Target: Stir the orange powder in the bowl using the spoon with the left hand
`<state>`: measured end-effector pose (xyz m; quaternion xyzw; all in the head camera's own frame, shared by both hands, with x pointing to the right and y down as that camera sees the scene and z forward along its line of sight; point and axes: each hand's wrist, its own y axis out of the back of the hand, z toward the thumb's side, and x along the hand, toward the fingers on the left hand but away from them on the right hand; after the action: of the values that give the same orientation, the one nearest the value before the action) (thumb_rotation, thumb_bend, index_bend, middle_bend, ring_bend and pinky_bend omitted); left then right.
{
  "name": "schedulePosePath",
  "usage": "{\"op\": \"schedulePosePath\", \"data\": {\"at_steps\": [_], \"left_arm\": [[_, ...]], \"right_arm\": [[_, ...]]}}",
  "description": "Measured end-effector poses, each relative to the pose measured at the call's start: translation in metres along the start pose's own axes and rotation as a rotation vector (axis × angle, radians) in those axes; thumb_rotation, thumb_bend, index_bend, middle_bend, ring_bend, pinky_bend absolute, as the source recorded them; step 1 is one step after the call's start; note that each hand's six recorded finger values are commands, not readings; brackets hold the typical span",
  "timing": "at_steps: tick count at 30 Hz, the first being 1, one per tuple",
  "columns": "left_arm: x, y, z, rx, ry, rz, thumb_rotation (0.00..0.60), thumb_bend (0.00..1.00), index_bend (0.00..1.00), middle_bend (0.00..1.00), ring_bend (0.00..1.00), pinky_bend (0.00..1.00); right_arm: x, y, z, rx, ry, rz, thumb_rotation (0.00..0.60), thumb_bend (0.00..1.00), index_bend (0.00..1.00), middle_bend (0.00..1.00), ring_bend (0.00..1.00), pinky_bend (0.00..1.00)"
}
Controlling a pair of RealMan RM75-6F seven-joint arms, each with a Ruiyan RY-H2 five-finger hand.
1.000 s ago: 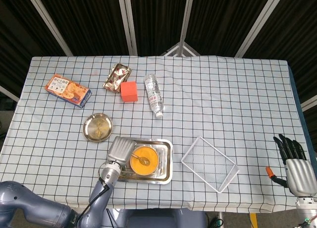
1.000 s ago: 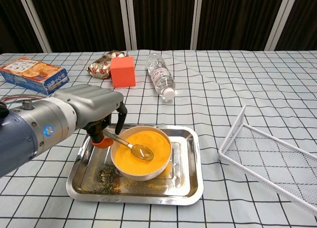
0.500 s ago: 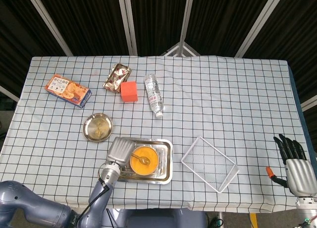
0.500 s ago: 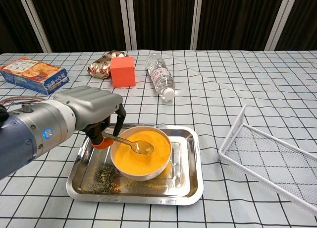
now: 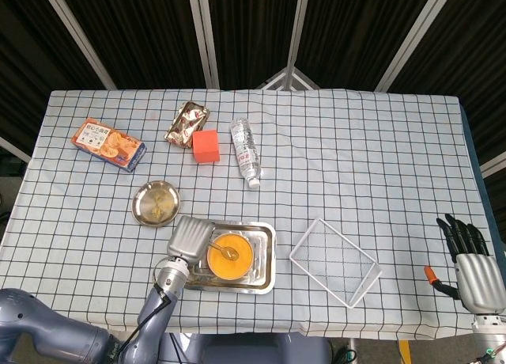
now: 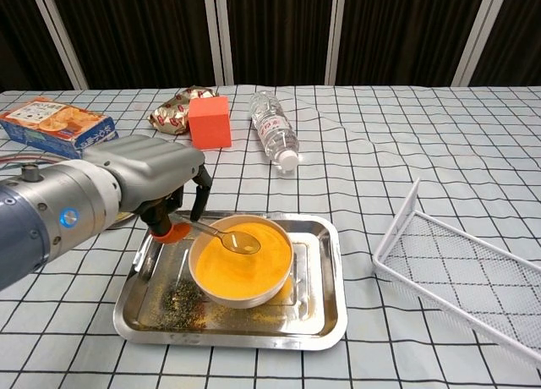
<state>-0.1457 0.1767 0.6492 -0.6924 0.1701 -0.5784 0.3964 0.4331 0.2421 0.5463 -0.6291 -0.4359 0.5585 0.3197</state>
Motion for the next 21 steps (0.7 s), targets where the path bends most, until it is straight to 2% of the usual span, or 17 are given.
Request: {"op": "schedulePosePath", "data": {"at_steps": [4,9,18,21], "left_arm": [[0.000,0.004,0.001,0.029,-0.014,0.035,0.600,0.80,0.78,1.00,0.92,0.96],[-0.001,0.012,0.003,0.115,-0.044,0.110,0.600,0.81,0.80,1.00,0.93,0.96],[-0.002,0.033,0.017,0.380,-0.141,0.299,0.600,0.81,0.81,1.00,0.93,0.96],[-0.001,0.038,0.023,0.500,-0.183,0.366,0.600,0.81,0.82,1.00,0.93,0.96]], "right_arm": [[0.000,0.000,0.000,-0.001,-0.002,0.001,0.600,0.36,0.00,0.00,0.00,0.00],[0.000,0.000,0.000,-0.003,-0.003,0.002,0.600,0.36,0.00,0.00,0.00,0.00],[0.000,0.000,0.000,-0.007,-0.003,0.003,0.600,0.36,0.00,0.00,0.00,0.00],[0.000,0.000,0.000,-0.009,-0.004,0.003,0.600,0.36,0.00,0.00,0.00,0.00]]}}
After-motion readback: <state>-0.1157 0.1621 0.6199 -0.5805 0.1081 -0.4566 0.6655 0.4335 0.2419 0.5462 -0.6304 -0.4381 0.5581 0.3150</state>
